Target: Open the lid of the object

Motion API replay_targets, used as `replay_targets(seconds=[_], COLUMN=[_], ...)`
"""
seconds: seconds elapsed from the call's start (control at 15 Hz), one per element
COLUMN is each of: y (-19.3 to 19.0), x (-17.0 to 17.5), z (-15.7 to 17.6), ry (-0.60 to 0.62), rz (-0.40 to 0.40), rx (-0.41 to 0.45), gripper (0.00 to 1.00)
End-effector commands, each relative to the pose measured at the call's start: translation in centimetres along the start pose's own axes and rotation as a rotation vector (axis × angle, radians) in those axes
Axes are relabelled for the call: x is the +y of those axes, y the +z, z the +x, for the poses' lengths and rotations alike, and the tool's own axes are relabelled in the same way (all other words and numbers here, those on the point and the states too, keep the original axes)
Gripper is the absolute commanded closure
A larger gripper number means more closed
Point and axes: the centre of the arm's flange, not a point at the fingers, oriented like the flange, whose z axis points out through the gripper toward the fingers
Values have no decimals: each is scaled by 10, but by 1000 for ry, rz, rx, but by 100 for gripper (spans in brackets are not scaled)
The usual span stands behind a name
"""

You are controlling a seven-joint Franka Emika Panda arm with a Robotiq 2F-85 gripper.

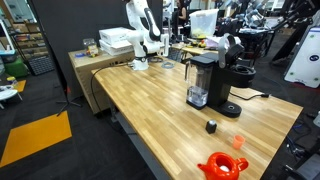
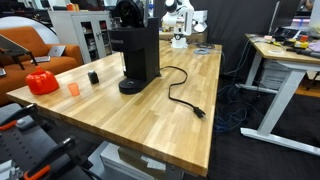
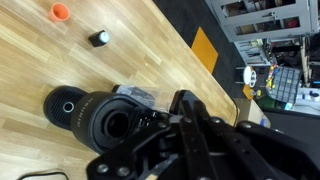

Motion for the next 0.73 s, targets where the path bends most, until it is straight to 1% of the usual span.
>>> replay_targets(seconds=[0.0, 0.13, 0.67], y=[-3, -5, -4], x=[2, 2, 3], z=[-1, -2, -3], ry=[4, 5, 5], rz=[3, 6, 5], rx=[-11, -15, -17], gripper=[86, 74, 73])
